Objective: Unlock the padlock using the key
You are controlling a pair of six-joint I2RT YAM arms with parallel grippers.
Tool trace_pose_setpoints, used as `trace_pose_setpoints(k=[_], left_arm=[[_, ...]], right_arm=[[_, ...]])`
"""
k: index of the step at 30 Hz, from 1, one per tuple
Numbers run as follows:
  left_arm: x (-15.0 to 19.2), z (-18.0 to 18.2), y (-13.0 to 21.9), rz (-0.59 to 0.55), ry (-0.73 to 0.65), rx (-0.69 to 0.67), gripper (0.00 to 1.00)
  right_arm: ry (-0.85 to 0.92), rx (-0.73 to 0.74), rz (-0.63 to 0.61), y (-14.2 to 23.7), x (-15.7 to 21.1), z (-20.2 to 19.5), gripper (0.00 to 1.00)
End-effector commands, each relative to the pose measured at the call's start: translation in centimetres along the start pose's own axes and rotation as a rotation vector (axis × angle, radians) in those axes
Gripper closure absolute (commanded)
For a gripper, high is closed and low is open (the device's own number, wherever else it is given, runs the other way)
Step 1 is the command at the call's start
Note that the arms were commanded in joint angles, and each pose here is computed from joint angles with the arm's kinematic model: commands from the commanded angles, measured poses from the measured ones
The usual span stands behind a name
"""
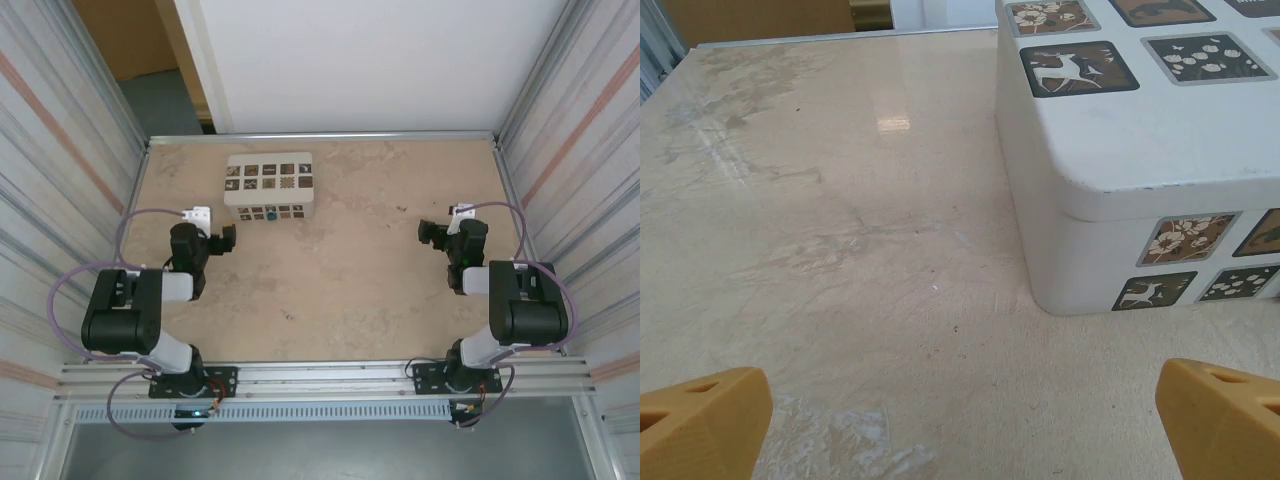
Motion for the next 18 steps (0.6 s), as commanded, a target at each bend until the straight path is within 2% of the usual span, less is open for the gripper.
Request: trace_pose_setpoints(k=[1, 18], left_arm=[[-0.62, -0.06, -0.13, -0.016, 0.001, -0.001, 0.01], [-0.67, -0.05, -0.14, -0.017, 0.001, -0.001, 0.01]], right_arm=[[-0.015, 0.011, -0.001, -0.26, -0.27, -0.08, 0.01], [-0.015, 0.011, -0.001, -0.26, -0.28, -0.06, 0.01]])
Point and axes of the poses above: each hand's point on the last joint's axis, 136 mm out from that joint toward the fingers, its own y axis back along the fingers, its own z axis along the line the jaws close on, x = y × z, the point moved 4 cm from there along y, back along the fingers, and after that the axes turned 3 degrees about y, right-handed, at the moved point
